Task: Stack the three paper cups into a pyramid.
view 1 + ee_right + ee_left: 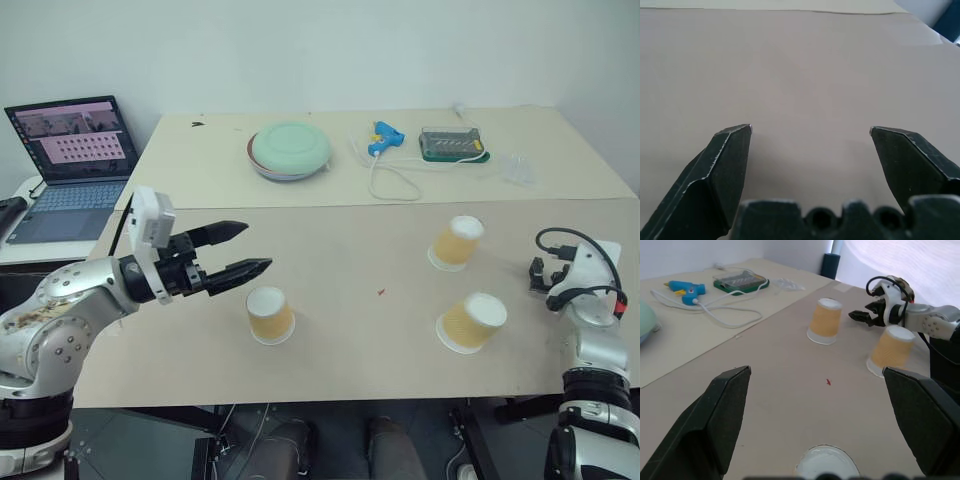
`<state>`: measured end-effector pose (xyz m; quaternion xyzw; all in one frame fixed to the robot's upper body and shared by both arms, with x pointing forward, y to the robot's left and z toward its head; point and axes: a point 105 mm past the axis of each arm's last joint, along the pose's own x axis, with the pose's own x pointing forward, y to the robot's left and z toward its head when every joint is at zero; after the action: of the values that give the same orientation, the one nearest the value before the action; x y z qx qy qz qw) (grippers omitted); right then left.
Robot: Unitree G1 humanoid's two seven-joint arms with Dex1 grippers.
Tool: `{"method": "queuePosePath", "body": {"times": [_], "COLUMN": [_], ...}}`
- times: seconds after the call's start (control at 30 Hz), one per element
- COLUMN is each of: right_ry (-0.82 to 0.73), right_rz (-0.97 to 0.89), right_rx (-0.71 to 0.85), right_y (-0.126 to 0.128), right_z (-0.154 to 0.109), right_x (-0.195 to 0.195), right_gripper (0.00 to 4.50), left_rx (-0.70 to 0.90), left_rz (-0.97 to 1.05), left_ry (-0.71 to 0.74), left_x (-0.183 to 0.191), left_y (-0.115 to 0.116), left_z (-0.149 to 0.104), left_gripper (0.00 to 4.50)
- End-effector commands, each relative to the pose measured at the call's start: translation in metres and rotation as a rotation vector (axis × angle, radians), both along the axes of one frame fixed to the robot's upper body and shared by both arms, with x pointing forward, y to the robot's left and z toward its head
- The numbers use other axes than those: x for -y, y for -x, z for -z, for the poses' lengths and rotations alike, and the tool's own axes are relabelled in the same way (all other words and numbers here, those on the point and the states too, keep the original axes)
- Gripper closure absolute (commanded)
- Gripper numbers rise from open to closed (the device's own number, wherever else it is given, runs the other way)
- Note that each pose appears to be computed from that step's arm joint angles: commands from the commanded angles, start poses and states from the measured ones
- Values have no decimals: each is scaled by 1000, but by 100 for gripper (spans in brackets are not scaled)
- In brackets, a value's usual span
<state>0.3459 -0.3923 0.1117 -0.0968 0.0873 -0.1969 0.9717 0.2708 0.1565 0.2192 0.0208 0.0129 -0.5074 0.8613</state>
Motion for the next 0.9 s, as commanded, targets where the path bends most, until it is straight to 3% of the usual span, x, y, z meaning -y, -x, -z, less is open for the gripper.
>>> {"method": "queuePosePath", "body": {"times": [0.03,0.17,0.33,0.57,0.9], "right_ry": [113,178,128,132,128], "right_rz": [-175,-548,-977,-1227,-1285], "right_rx": [29,-122,-286,-382,-418], "right_y": [9,40,81,92,92], "right_z": [-51,-70,-72,-65,-55], "right_x": [9,-9,-61,-111,-118], "right_gripper": [5,5,5,5,5], "left_rx": [50,53,52,52,62], "left_rz": [45,73,90,118,105], "left_ry": [-17,-11,-15,-21,-22], "left_x": [8,13,17,21,20], "left_y": [4,4,2,3,3], "left_z": [-13,-15,-12,-12,-16], "left_gripper": [0,0,0,0,0]}}
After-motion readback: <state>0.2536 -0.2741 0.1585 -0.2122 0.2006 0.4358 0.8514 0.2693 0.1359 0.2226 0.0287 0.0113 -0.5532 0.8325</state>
